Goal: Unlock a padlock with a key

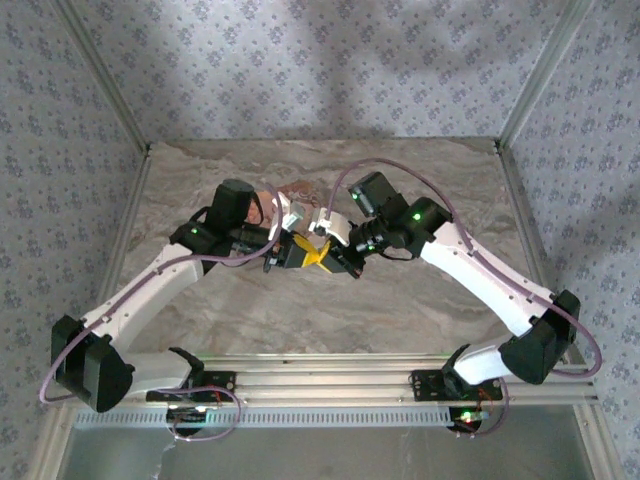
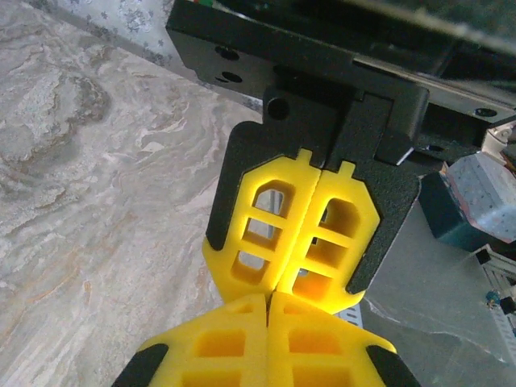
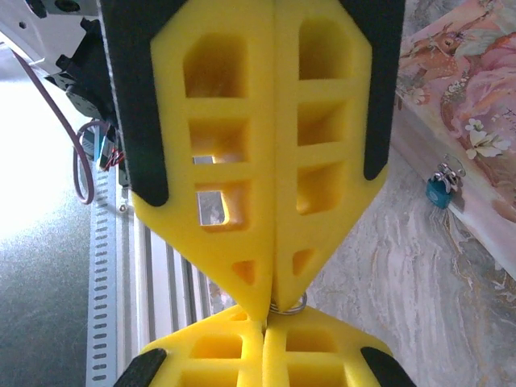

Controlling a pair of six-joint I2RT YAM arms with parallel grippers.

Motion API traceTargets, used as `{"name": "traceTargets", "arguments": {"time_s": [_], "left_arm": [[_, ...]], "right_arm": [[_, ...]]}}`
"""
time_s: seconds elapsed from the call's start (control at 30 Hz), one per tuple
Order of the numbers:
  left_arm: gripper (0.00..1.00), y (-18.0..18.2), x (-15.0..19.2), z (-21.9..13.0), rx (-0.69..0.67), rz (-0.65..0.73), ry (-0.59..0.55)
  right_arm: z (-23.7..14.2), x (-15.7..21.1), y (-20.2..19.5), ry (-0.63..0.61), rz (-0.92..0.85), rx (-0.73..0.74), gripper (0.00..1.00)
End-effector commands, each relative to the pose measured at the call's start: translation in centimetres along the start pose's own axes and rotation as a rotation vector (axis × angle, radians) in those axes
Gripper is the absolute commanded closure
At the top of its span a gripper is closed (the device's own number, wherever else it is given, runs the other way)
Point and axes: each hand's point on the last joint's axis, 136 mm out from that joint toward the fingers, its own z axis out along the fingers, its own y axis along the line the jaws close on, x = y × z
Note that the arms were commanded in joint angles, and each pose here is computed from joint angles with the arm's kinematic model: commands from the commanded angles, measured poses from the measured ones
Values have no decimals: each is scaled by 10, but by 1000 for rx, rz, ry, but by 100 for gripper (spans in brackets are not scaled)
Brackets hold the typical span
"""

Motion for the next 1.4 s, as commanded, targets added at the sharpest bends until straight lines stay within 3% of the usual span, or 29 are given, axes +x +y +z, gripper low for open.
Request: {"name": "traceTargets", "arguments": {"time_s": [0.0,0.07,0.23,0.33,0.5,0.7,1.1,1.37], "left_arm": [[100,2,-10,-3,-22,2,-15],[100,10,-18,-10,-50,-28,-69],[100,24,-38,-36,-120,-100,-258],[100,22,-50,-46,-135,-98,-338],[100,22,-74,-57,-161,-157,-442],[100,12,-101,-70,-126,-163,-559],[100,1,-108,-71,-106,-164,-576],[100,3,-102,-67,-101,-172,-554]], "right_arm": [[-7,-8,-1,-56,15,-6,88],[-21,-15,-14,-156,84,25,61],[-77,-26,-49,-521,227,144,48],[-102,-23,-66,-644,344,242,42],[-106,-30,-68,-730,484,197,39],[-96,-52,-63,-824,524,111,38],[-72,-90,-40,-822,485,-25,43],[-67,-102,-35,-814,460,-59,51]]}}
